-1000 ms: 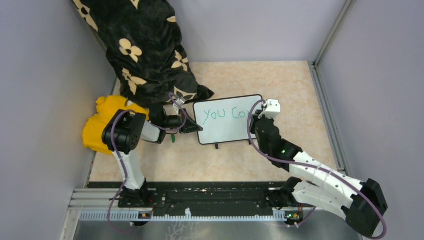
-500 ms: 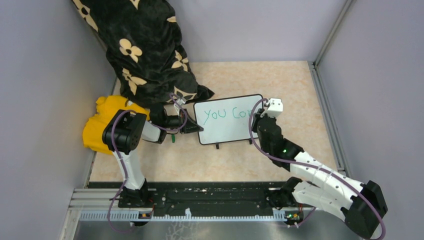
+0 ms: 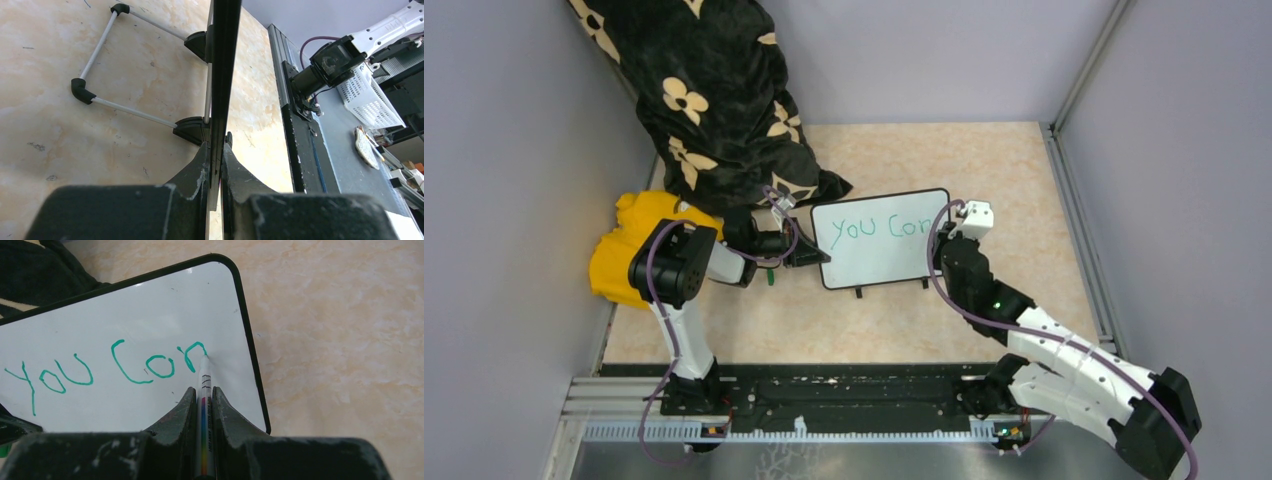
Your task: Write a sentence on the whiteboard
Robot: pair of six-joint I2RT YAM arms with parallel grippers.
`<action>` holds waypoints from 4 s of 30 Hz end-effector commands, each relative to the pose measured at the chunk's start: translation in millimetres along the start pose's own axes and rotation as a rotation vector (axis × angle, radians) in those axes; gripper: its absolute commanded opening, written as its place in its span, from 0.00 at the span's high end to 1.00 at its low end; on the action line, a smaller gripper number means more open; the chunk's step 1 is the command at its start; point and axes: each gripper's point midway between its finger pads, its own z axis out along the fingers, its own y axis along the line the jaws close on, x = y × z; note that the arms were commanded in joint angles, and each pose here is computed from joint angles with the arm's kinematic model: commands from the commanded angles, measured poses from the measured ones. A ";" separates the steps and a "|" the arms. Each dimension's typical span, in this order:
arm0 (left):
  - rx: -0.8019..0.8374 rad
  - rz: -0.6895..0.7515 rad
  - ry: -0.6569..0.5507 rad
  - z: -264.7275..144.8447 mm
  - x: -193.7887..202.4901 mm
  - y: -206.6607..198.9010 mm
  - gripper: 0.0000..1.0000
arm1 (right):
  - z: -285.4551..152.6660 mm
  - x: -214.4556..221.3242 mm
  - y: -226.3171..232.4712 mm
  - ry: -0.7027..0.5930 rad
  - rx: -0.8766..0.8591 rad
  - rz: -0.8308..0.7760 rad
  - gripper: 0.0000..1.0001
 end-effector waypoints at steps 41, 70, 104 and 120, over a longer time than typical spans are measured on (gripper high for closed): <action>-0.029 -0.105 0.005 0.6 7.4 3.5 0.80 | -21.2 -40.7 42.2 -0.055 -0.146 0.036 1.00; -0.033 -0.108 0.010 0.6 8.5 4.8 0.81 | -2.3 -20.3 41.0 -0.028 -0.110 0.032 1.00; -0.034 -0.110 0.010 0.5 8.3 4.6 0.82 | -6.0 14.2 15.9 0.044 -0.062 0.009 1.00; -0.029 -0.101 0.006 0.7 5.1 2.5 0.79 | -32.8 -50.7 58.5 -0.052 -0.288 0.102 1.00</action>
